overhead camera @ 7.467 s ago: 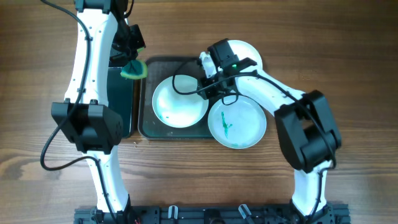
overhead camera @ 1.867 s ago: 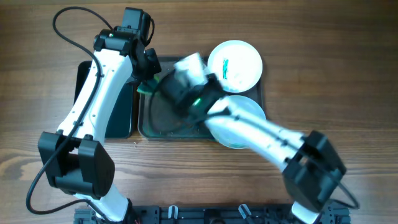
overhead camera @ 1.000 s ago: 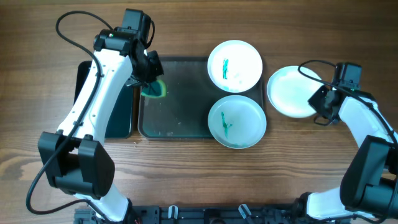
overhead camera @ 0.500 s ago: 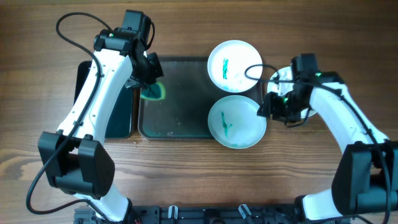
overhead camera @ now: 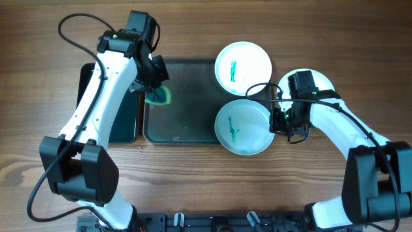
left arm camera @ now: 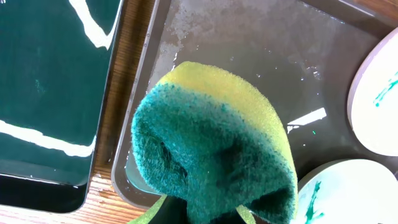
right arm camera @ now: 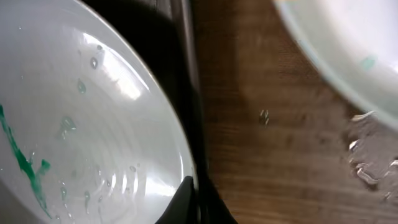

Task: Clean dirty plates on tray and stack at the side
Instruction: 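Move the right gripper back to grip the lower-right plate rim, then scrub the held plate with the sponge in the left gripper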

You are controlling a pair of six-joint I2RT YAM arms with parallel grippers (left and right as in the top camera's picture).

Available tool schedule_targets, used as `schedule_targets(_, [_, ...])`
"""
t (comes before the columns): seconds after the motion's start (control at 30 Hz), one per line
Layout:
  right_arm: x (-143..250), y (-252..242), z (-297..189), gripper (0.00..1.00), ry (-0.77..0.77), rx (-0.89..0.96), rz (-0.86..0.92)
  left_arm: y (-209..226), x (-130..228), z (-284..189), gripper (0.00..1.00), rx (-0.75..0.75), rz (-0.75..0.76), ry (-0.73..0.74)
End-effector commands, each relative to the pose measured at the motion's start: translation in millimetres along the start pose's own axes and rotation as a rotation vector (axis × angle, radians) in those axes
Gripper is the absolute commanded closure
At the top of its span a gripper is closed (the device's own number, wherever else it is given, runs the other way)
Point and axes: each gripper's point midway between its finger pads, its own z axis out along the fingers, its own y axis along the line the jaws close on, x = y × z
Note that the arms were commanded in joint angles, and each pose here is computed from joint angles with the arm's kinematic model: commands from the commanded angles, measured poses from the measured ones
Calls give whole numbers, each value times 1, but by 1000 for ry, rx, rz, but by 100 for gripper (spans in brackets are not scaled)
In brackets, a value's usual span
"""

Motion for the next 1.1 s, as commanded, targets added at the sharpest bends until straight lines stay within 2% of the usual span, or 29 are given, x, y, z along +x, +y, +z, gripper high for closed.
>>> schedule_targets(0.0, [-1,29,-13,96,-17,-47,-41,-3,-4,-3,96,16,6,-7])
schedule_targets(0.1, [-11,99,-27,96,-128,-104,-20,-3,-4,-3,96,16,6,-7])
schedule_targets(0.17, [-29,126,-27,96,-273,-82,37,-3,-5,-3,96,18,6,-10])
schedule_targets(0.23, [-41,143,-13,96,-351,-79,116,-3,-5,-3,96,18,6,-10])
schedule_targets(0.37, [-47,163,35,96,-331,-120,187,-3,-5,-3,96,18,6,-10])
schedule_targets(0.47, [-41,170,51,96,-300,-128,163,-3,-5,-3,96,18,6,-10])
schedule_targets(0.57, [-40,173,50,73,-294,-137,102,-4,-6,-3,96,22,6,-16])
schedule_targets(0.67, [-47,175,45,69,-266,-180,23,-7,-5,-2,96,23,40,-16])
schedule_targets(0.83, [-62,172,40,75,-251,-240,-63,-17,-2,22,96,7,84,23])
schedule_targets(0.9, [-62,175,47,80,-245,-256,-87,-17,-2,36,96,-7,87,48])
schedule_targets(1.0, [-58,176,67,82,-196,-279,-85,-15,0,54,96,-26,90,81])
schedule_targets(1.03, [-57,176,69,85,-188,-282,-66,-15,0,58,96,-29,90,87])
schedule_targets(1.07, [-57,176,70,94,-187,-282,-59,-15,0,62,96,-32,90,92])
